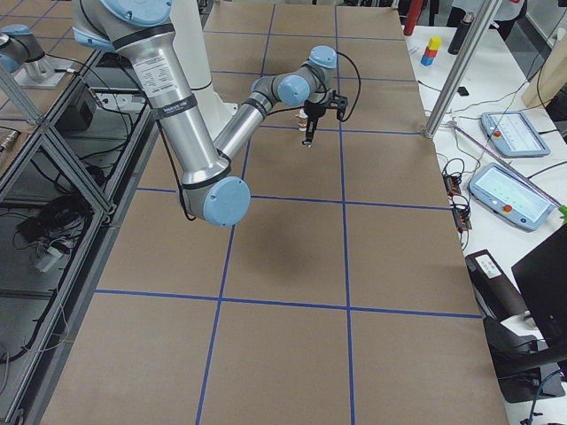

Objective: Assemble PPR valve and pipe with both arms
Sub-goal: 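Carry the silver fitting with the right arm above the standing valve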

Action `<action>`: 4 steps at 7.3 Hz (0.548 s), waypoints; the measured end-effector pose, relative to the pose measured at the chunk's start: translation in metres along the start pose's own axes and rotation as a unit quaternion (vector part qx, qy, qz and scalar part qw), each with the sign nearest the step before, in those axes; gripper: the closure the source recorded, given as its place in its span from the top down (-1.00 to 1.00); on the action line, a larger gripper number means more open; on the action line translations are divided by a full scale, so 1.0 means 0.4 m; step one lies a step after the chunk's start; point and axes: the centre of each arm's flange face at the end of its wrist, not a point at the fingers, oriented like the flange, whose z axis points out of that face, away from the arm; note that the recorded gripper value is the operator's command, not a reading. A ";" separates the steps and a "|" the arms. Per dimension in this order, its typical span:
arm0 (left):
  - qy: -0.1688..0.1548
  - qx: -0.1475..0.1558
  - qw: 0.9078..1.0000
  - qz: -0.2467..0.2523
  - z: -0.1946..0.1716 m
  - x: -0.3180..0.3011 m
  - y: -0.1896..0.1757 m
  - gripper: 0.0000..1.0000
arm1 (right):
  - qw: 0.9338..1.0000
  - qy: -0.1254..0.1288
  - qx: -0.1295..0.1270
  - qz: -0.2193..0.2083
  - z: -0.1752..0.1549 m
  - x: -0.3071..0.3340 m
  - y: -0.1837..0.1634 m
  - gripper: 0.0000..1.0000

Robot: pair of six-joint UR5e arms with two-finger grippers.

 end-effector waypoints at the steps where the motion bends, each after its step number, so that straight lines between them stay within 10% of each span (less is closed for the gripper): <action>1: -0.001 -0.005 1.000 0.014 0.011 -0.094 0.037 1.00 | 1.000 -0.009 0.000 0.015 0.000 -0.092 0.020 -1.00; 4: 0.023 -0.017 1.000 0.009 0.061 -0.256 0.126 1.00 | 0.998 -0.022 0.006 0.062 0.005 -0.371 0.069 -1.00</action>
